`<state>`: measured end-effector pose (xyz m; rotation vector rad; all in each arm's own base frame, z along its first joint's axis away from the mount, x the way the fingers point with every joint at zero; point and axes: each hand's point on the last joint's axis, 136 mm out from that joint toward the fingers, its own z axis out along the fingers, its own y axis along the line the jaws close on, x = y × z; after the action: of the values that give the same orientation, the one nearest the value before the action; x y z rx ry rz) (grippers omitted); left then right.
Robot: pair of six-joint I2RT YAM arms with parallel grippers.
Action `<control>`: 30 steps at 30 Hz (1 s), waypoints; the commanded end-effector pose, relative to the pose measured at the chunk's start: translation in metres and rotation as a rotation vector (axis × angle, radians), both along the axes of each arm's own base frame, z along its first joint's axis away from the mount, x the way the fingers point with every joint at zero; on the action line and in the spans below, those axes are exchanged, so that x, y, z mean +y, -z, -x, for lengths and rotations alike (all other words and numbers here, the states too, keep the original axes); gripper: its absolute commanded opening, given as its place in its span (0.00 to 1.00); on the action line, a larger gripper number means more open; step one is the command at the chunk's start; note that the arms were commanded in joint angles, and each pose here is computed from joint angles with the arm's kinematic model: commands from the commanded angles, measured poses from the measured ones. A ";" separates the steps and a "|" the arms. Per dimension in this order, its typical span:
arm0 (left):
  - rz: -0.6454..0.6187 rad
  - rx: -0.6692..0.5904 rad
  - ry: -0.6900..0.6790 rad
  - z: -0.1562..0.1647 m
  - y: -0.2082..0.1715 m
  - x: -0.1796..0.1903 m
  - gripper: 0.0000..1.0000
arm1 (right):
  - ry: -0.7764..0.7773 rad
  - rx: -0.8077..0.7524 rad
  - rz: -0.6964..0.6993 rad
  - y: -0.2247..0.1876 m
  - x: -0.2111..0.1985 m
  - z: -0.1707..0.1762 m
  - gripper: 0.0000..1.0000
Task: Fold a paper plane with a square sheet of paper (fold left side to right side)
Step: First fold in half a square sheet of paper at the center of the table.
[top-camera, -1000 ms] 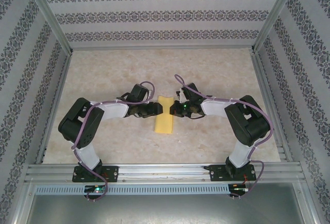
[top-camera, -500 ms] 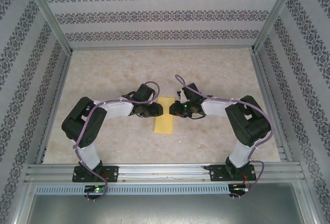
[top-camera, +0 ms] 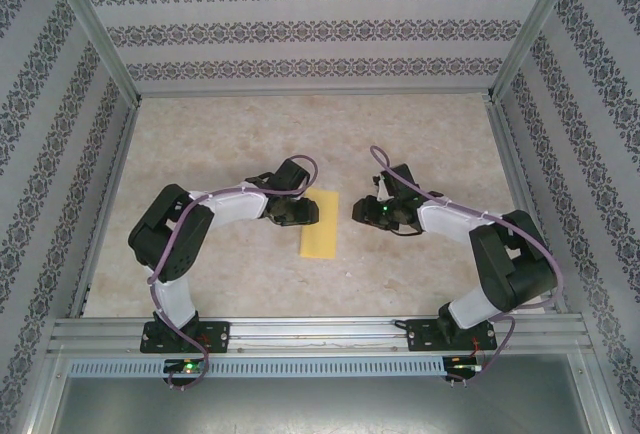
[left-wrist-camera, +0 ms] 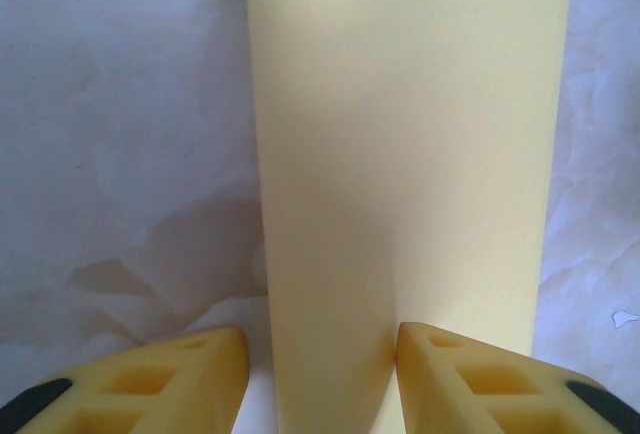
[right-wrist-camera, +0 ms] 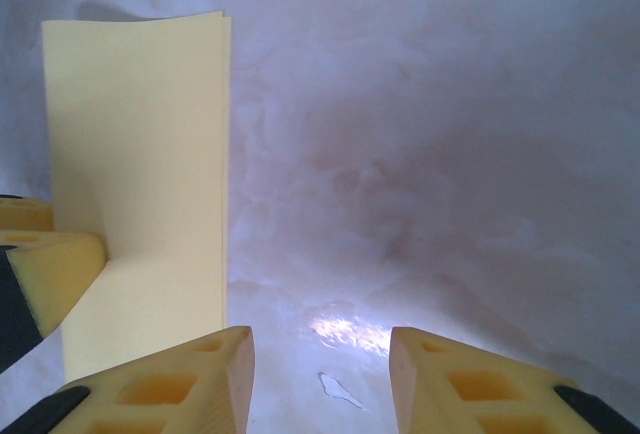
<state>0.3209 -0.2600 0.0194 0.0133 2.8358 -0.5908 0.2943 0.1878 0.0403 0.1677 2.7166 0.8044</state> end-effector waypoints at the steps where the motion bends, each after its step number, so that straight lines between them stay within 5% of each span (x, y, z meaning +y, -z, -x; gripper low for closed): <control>1: -0.103 0.107 0.052 0.028 0.052 0.003 0.47 | 0.000 -0.006 0.030 0.001 -0.008 0.003 0.41; 30: -0.134 0.104 0.079 0.029 0.053 0.004 0.45 | -0.026 0.012 0.015 0.005 -0.002 0.005 0.40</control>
<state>0.3210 -0.2600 0.0176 0.0345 2.8634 -0.5181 0.2915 0.1863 0.0380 0.1467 2.7272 0.7910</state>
